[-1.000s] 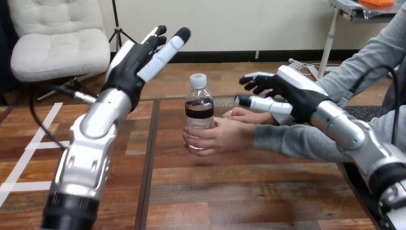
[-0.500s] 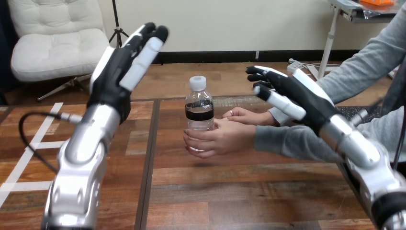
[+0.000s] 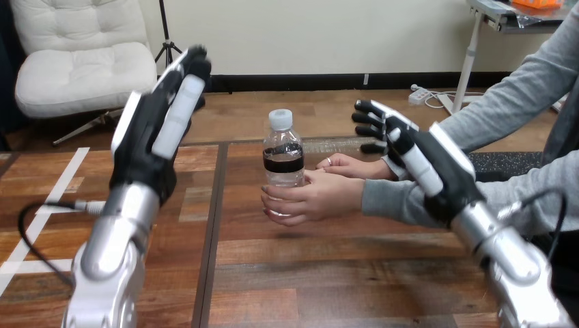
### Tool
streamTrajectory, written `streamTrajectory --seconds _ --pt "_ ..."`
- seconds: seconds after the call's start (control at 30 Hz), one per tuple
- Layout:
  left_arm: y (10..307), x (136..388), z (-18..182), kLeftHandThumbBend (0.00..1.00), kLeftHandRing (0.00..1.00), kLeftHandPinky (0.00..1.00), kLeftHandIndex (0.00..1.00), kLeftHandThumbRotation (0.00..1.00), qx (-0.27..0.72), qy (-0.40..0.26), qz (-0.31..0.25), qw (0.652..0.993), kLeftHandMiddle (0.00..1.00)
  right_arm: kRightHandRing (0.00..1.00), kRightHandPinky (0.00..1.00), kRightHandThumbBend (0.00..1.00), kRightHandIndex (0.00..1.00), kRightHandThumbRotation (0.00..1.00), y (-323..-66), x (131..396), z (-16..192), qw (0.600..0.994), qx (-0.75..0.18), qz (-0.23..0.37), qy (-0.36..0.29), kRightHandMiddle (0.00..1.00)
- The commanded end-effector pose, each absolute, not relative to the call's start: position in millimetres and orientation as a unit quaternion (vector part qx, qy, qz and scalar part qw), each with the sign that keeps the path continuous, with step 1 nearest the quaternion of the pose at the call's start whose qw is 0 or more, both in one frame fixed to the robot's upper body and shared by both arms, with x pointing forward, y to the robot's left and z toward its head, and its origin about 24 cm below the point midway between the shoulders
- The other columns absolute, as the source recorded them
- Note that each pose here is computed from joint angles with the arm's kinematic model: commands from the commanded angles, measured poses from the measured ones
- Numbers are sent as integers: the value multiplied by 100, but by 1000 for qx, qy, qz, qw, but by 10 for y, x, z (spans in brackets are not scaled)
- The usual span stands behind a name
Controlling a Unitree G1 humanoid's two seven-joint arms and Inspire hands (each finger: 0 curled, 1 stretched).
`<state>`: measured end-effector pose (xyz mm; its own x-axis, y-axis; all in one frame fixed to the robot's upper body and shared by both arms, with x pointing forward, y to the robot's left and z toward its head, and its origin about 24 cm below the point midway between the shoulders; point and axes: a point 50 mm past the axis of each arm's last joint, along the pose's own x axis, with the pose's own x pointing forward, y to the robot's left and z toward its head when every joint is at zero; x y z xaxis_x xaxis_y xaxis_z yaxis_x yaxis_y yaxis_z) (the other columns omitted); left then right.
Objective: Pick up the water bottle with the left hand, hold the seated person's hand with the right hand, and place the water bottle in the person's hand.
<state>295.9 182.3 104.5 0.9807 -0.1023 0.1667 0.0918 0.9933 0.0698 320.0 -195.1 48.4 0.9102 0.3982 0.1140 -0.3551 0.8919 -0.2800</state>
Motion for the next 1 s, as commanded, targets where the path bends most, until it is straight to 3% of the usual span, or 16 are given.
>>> streamTrajectory --seconds 0.0,0.3,0.97 --pt "1892 2793 1200 81 90 91 88 88 1 -162 -23 986 90 90 86 100 92 100 -1804 3109 760 971 -22 172 -165 91" --pt "1934 2633 1109 80 92 94 89 88 -6 -169 -14 985 91 92 92 100 92 100 -1773 2926 761 971 19 173 -162 92" --pt "1849 2309 891 77 91 96 84 90 -18 -169 2 985 89 95 96 100 97 100 -1673 2630 811 967 84 175 -163 95"
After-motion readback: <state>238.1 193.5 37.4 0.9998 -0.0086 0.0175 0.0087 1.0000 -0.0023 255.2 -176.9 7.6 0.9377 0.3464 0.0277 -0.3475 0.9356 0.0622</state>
